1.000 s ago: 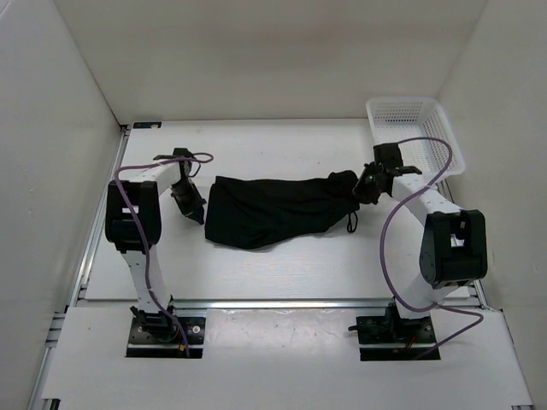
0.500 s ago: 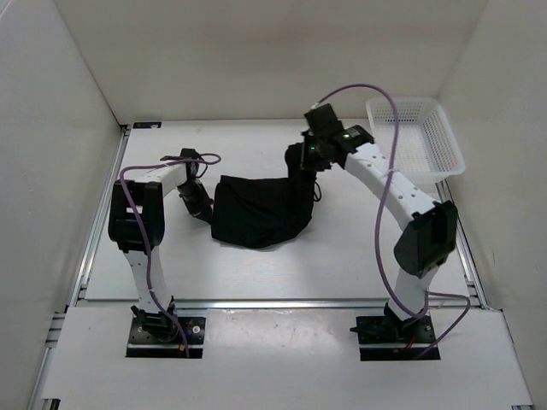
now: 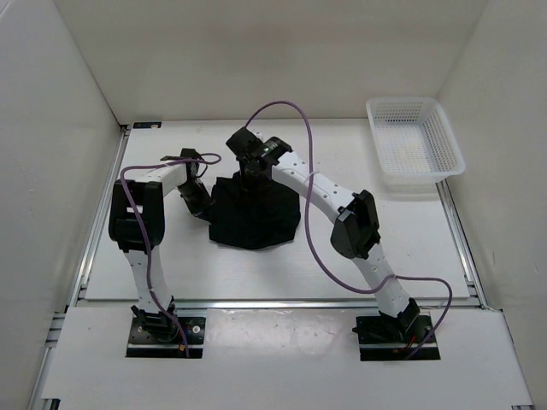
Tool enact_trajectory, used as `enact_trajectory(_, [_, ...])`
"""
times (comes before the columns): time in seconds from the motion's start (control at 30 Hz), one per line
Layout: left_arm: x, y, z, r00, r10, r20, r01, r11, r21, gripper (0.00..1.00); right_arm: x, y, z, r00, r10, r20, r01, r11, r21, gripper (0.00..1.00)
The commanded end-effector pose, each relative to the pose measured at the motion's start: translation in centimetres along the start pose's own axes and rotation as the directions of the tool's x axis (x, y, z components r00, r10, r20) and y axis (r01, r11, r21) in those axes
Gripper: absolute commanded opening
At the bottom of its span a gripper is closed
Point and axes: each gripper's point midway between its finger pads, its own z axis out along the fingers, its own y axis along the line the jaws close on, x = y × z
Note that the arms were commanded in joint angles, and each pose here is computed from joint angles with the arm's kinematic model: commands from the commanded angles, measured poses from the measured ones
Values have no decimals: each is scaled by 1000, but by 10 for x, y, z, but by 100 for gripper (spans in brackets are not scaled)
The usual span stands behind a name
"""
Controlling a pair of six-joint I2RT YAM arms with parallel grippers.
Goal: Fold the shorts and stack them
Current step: Fold the shorts
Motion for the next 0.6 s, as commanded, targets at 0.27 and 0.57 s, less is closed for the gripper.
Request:
enact_trajectory(0.27, [-7,15,-15,998,-61,18,61,998,11,18,-20,121,-14,1000,-7,6,9,835,-550,64])
enact_trajectory(0.57, [-46,60,-100,973,-141,183,140,990,21,23,15,86,-82,986,-139,96,168,771,-615,75])
